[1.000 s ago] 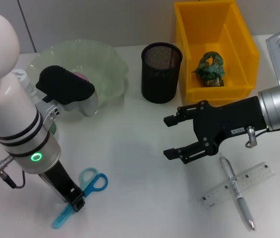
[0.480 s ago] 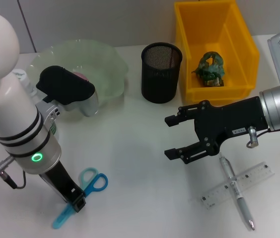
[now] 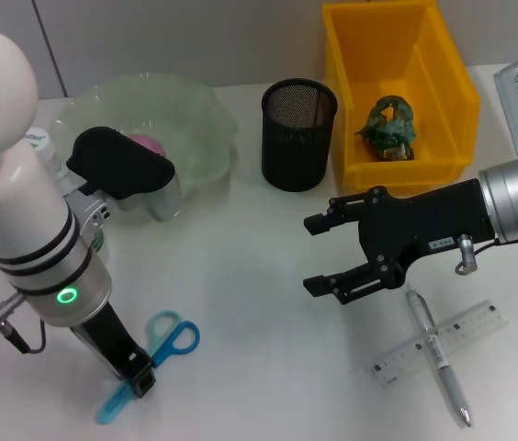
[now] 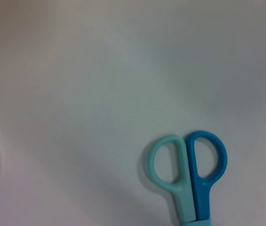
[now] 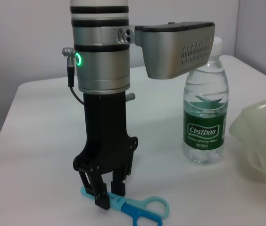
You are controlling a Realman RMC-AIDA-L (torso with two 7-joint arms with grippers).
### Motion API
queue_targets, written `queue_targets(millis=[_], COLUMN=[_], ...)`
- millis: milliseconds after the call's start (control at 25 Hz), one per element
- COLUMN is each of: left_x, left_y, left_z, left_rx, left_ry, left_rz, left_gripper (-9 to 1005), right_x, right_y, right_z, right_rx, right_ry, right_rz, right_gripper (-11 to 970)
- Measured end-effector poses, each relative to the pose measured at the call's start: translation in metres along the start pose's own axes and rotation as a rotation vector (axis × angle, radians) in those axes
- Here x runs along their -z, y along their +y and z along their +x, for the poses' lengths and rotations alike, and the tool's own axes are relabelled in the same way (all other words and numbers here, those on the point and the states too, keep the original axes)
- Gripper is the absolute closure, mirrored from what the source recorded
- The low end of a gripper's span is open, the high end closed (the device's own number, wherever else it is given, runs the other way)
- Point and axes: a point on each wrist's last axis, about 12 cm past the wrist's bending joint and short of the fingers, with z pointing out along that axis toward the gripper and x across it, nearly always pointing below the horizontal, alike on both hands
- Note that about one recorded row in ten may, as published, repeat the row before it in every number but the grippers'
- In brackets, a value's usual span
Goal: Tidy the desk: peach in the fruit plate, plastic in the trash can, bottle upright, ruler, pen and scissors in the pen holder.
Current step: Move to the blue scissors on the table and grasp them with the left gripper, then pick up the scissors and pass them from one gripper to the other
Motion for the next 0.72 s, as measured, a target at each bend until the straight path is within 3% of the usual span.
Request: queue_targets(millis=[440,720], left_x=[-0.0007,0.0019], left_y=[0.0004,0.0018], left_z=[-0.0002,-0.0003], left_rx=[-0.001,0.008], left_ry=[0.006,-0.002], left_rz=[-0.005,0.0], left_gripper=[696,775], right_x=[0.0003,0.0007], right_y=[-0.0001,-0.0006], right_z=[0.0,-0.0004], right_rx=[-0.001,-0.002], right_ry=[0.0,-0.003], right_rz=[0.001,0.003], right_gripper=[145,145])
